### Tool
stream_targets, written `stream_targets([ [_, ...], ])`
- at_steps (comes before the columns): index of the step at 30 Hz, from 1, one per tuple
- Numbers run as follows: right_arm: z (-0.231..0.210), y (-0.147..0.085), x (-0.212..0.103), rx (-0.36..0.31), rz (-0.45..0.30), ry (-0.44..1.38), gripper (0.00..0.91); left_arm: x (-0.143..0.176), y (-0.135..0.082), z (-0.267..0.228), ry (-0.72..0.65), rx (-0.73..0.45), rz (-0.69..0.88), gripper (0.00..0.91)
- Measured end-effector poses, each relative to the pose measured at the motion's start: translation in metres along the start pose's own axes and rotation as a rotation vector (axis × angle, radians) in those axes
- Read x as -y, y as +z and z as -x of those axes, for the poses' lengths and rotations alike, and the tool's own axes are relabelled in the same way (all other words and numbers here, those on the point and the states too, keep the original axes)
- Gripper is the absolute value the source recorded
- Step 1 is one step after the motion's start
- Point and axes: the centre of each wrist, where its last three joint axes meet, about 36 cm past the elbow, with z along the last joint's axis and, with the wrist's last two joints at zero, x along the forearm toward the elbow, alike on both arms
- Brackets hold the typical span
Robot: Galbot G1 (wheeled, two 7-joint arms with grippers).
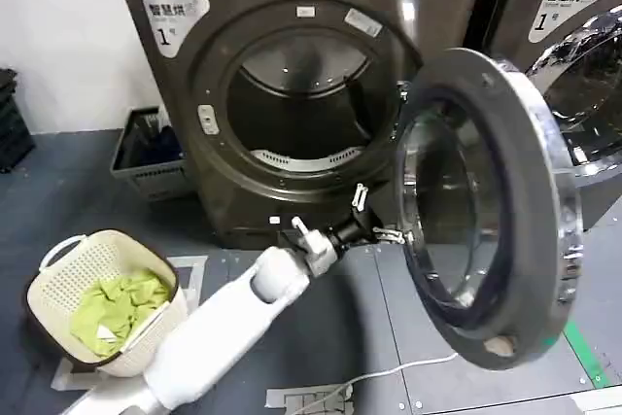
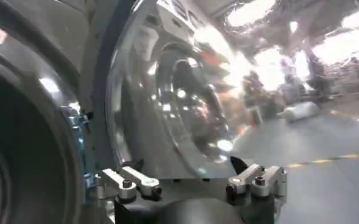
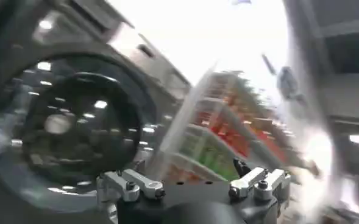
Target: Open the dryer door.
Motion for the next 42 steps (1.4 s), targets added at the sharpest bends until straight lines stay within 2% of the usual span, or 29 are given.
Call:
stream_targets([
  [12, -0.01, 0.004, 0.008, -0.108, -0.104, 0.3, 0.907, 0.004, -0.002, 0.05, -0.011, -0.007, -0.003, 0.907],
  [18, -0.016, 0.011, 0.021, -0.212, -0.16, 0.519, 0.907, 0.014, -0.003, 0.07, -0.006, -0.011, -0.017, 0.907],
  [22, -0.026, 0.016, 0.038, -0.302, -0.261, 0.649, 0.907, 0.021, -0.003, 0.08, 0.0, -0.013, -0.023, 0.907],
  [29, -0.046, 0.032, 0.061, -0.404, -0.453, 0.816, 0.907, 0.033, -0.003, 0.093, -0.006, -0.021, -0.032, 0.907],
  [35, -0.06, 0.042, 0.074, -0.438, -0.536, 0.893, 0.907, 0.042, -0.005, 0.104, -0.001, -0.023, -0.04, 0.907],
  [42, -0.061, 0.04, 0.075, -0.43, -0.545, 0.9, 0.907, 0.048, -0.011, 0.118, -0.039, -0.039, -0.048, 0.907],
])
